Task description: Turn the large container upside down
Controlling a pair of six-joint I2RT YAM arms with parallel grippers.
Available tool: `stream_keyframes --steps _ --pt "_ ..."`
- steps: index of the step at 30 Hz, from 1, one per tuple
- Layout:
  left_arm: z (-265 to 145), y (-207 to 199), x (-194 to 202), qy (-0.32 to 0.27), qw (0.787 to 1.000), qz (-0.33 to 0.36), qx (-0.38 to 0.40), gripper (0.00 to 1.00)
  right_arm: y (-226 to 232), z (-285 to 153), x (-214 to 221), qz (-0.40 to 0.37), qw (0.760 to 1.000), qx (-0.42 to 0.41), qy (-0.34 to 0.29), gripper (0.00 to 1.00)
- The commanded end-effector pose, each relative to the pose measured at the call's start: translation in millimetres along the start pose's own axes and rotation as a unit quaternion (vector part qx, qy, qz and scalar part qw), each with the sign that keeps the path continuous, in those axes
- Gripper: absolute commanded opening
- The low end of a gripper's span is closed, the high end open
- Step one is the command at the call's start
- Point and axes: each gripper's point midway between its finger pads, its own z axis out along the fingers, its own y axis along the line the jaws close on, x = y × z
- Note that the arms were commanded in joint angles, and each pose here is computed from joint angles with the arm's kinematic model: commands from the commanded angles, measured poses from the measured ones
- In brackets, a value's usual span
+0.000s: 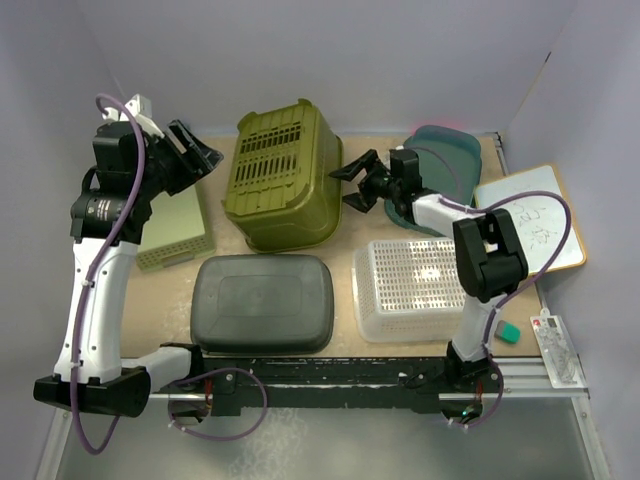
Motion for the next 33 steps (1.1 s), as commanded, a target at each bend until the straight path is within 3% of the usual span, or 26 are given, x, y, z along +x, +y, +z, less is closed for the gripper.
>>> stream_keyframes --steps 1,4,10,14,19,23,26,28,33 --pt "-4.5 -8.2 -8.2 -0.022 1.000 -0.004 0.022 0.66 8.8 -28.0 -20.6 -0.121 0.987 0.092 -0.045 0.92" --pt "-4.3 -3.9 -4.6 -0.020 1.000 -0.002 0.017 0.68 6.6 -43.4 -31.8 -0.160 0.974 0.143 -0.068 0.99" --pt "-1.3 4.3 1.1 -0.015 1.000 0.005 0.005 0.69 7.7 -73.6 -54.4 -0.237 0.937 0.237 -0.095 1.00" --pt "-3.5 11.4 0.6 -0.021 1.000 0.016 -0.010 0.71 47.1 -108.1 -64.9 -0.322 0.910 0.219 -0.142 1.00" --pt "-10.7 33.5 8.4 -0.032 0.997 0.047 -0.045 0.72 88.1 -159.0 -44.4 -0.450 0.866 0.152 -0.155 1.00" --pt "-16.8 77.6 27.1 -0.052 0.989 0.081 -0.108 0.73 72.2 -206.2 -24.4 -0.527 0.819 0.141 -0.178 1.00" --pt "-20.5 100.0 44.0 -0.059 0.986 0.089 -0.129 0.73 49.9 -234.6 -18.1 -0.550 0.792 0.135 -0.228 1.00" --pt "-19.0 108.6 52.6 -0.064 0.986 0.083 -0.133 0.73 19.1 -243.5 -9.7 -0.552 0.787 0.137 -0.240 1.00" --pt "-23.0 97.1 41.7 -0.108 0.987 0.068 -0.103 0.73 3.9 -267.7 4.9 -0.545 0.780 0.096 -0.292 1.00"
